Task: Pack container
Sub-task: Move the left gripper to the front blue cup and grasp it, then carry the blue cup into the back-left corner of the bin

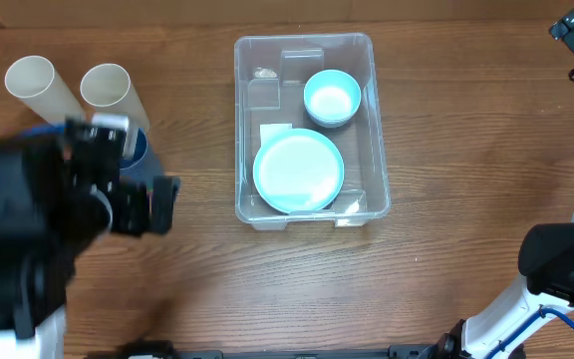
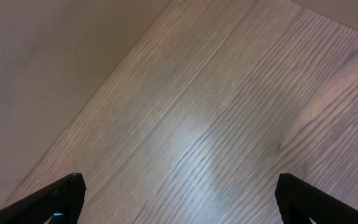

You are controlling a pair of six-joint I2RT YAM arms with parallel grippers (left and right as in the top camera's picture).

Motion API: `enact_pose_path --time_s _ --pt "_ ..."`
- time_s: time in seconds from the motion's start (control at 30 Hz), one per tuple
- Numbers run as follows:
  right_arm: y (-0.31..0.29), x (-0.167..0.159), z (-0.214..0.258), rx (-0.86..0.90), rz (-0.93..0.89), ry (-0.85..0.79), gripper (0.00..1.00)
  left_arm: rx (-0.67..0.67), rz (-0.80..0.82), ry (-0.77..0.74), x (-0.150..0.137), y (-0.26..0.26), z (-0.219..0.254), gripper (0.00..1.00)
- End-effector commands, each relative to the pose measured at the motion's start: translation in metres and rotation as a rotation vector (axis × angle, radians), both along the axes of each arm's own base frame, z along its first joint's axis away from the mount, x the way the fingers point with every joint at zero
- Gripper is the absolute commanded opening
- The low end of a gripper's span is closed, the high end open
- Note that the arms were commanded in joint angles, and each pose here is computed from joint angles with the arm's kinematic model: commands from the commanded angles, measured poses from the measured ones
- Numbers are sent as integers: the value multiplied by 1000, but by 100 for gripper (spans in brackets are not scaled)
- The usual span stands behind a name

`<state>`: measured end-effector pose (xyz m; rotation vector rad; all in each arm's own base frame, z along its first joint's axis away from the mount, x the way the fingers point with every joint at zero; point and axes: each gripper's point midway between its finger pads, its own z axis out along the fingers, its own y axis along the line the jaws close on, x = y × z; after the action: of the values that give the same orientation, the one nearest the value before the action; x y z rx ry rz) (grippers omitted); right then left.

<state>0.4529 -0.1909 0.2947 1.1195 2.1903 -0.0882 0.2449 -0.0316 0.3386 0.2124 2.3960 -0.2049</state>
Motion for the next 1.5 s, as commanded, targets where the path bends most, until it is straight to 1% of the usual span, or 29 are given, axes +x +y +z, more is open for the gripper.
enact_pose_path --time_s 0.0,0.03,0.1,0.17,0.2,0.3,0.37,0.5,0.53,0.57,0.67,0.7,0.77,0.83,0.9,0.93,0.97,1.0,1.2,1.27,1.33,1.37,1.47 --pt "1 -2 14 -11 -6 -34 100 36 -62 84 36 1 -14 100" --pt "1 -2 14 -11 -6 -34 100 34 -63 114 47 1 -23 100" --pt "1 -2 14 -11 -6 -34 100 37 -60 149 60 2 -35 100" --pt "1 -2 14 -11 -6 -34 100 84 -21 196 87 14 -58 100" --pt "1 -2 14 -11 -6 -34 100 108 0 214 96 20 -67 100" --pt "1 -2 14 -11 -6 -34 100 182 105 278 113 41 -91 100" --pt "1 -2 14 -11 -6 -34 100 219 138 311 122 50 -105 100" --pt "1 -2 14 -11 -6 -34 100 234 137 404 140 53 -146 99" --pt "1 -2 14 -11 -6 -34 100 233 139 422 142 53 -153 96" --pt "1 -2 14 -11 -6 -34 100 235 133 472 144 53 -171 89" --pt "1 -2 14 -11 -6 -34 100 234 133 527 144 54 -187 81" --pt "1 -2 14 -11 -6 -34 100 235 132 539 144 54 -191 76" --pt "1 -2 14 -11 -6 -34 100 235 129 557 144 53 -198 50" --pt "1 -2 14 -11 -6 -34 100 236 129 559 145 54 -200 44" --pt "1 -2 14 -11 -6 -34 100 236 129 554 147 54 -200 33" --pt "1 -2 14 -11 -6 -34 100 236 130 552 147 54 -200 24" --pt "1 -2 14 -11 -6 -34 100 236 130 550 148 54 -200 11" --pt "1 -2 14 -11 -6 -34 100 236 130 550 148 54 -200 4" --pt "1 -2 14 -11 -6 -34 100 236 129 565 144 53 -200 4" --pt "1 -2 14 -11 -6 -34 100 227 138 579 140 52 -192 4" --pt "1 -2 14 -11 -6 -34 100 197 121 567 139 45 -172 4" --pt "1 -2 14 -11 -6 -34 100 171 107 539 140 38 -149 4" --pt "1 -2 14 -11 -6 -34 100 128 69 455 142 20 -100 4"
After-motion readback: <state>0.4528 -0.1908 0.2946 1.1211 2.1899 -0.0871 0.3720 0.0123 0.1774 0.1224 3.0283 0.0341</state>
